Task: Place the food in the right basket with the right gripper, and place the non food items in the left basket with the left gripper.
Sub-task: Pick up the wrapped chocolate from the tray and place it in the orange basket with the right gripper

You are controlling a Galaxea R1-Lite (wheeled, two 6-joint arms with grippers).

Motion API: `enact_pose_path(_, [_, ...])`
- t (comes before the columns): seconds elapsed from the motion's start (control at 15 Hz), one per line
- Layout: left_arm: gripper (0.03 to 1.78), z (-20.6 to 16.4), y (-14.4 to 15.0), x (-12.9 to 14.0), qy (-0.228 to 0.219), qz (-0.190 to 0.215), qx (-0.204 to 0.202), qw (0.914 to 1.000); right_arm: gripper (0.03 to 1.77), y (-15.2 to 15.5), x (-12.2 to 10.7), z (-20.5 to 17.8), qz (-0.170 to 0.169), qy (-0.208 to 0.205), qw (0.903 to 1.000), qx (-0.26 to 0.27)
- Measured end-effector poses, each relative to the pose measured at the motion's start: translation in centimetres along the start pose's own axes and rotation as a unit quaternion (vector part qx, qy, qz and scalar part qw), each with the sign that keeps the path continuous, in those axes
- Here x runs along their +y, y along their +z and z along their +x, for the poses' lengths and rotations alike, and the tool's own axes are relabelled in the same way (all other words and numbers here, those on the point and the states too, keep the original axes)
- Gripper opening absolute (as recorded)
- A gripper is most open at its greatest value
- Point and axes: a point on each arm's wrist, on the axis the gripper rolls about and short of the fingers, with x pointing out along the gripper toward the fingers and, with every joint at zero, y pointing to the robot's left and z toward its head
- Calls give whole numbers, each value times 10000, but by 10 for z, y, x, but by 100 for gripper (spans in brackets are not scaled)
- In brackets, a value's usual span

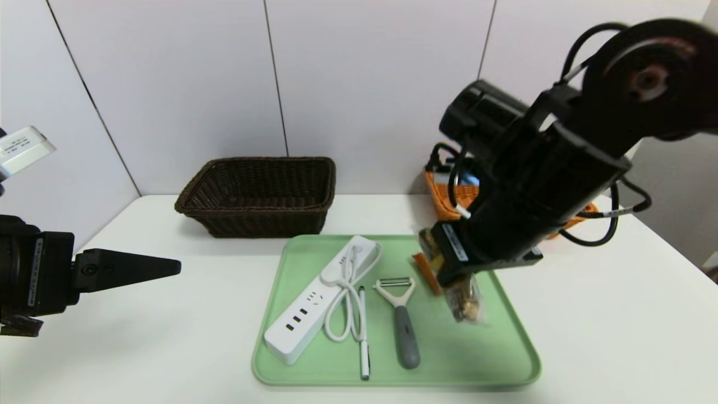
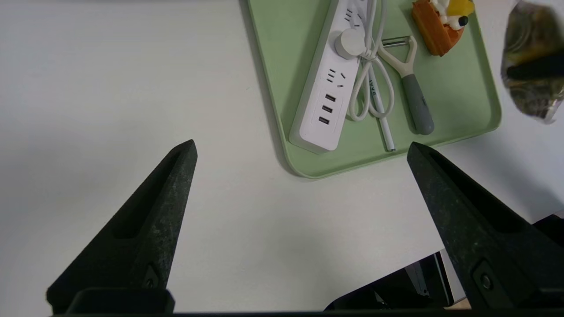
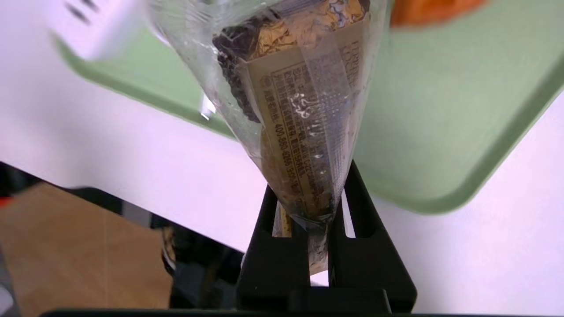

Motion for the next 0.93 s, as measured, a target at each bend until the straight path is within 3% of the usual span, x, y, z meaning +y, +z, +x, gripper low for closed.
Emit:
enact_pose_path(0.13, [169,-1,0,-1,-35,15,2,10000,17,12,1,-26,30,291,9943,-1027])
enact_pose_path(0.27, [169,-1,0,-2,-69,32,5,10000,17,30,-7,-43,340,355,9774,-2058])
enact_pose_path(0.47, [169,-1,-1,-5,-142,84,18,9999,17,63,-42,-51,1469,505,9380,-3099])
enact_pose_path(0.67, [169,-2,-1,-6,-150,92,15,9998,17,88,-88,-32,2973,954,8989,-3074])
enact_pose_path(0.93, [169,-3,-2,-6,-141,97,-9,9999,17,112,-137,2,4159,1106,8492,-3060])
